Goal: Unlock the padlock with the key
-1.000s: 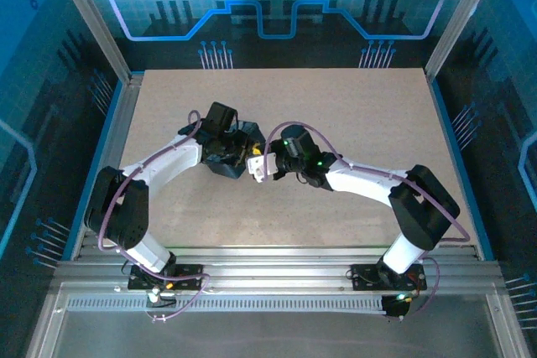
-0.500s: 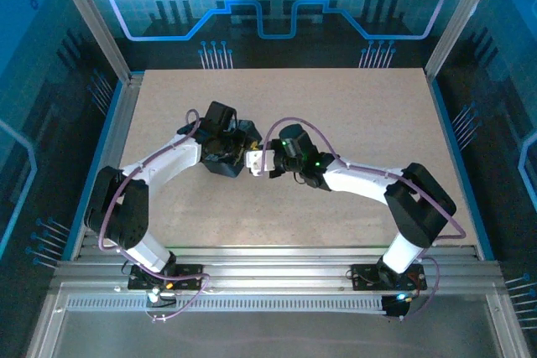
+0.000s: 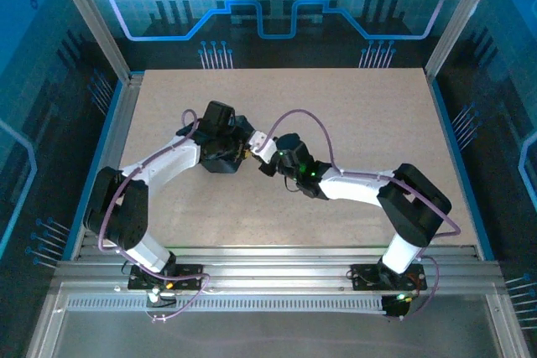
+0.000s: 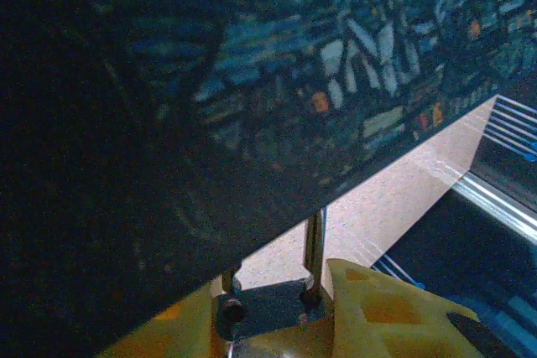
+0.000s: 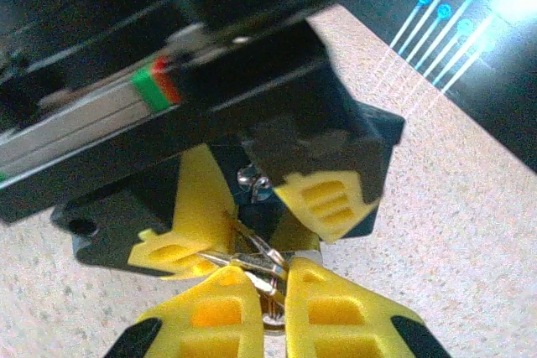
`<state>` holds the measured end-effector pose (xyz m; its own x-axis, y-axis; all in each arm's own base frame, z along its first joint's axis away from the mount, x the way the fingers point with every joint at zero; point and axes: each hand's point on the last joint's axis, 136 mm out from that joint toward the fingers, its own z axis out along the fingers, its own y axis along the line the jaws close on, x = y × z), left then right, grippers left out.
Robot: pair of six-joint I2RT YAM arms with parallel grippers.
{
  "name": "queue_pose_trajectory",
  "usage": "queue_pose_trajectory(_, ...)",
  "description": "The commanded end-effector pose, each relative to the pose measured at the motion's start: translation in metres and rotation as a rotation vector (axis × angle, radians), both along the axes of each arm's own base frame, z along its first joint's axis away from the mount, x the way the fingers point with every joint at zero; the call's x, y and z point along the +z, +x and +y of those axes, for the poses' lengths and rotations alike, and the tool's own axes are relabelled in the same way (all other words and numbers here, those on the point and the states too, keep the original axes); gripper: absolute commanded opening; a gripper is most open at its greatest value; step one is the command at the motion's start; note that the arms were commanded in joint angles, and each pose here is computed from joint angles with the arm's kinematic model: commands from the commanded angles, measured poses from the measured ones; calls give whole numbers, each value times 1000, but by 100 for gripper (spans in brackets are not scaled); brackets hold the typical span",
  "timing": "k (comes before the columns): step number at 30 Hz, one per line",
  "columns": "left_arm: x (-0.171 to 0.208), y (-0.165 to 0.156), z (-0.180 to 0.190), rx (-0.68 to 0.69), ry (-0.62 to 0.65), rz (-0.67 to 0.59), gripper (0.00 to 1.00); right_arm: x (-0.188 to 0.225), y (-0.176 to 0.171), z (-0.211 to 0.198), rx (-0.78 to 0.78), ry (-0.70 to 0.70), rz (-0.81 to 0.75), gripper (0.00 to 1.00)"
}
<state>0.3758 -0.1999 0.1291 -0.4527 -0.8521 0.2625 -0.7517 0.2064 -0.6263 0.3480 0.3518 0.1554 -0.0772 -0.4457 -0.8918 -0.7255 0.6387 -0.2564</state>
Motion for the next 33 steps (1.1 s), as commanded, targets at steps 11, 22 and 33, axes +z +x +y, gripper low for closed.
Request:
queue_pose_trajectory(11,37,-2,-12,19,-122,-66,0,40,43,-21,-471,763,368,0)
queue_pose_trajectory(22,37,-2,-8,30,-119,-62,0,32,51,-37,-553,1049,746,0)
queue_pose_trajectory(33,39,-1,-4,32,-106,-59,0,33,48,-26,-501,1024,995,8)
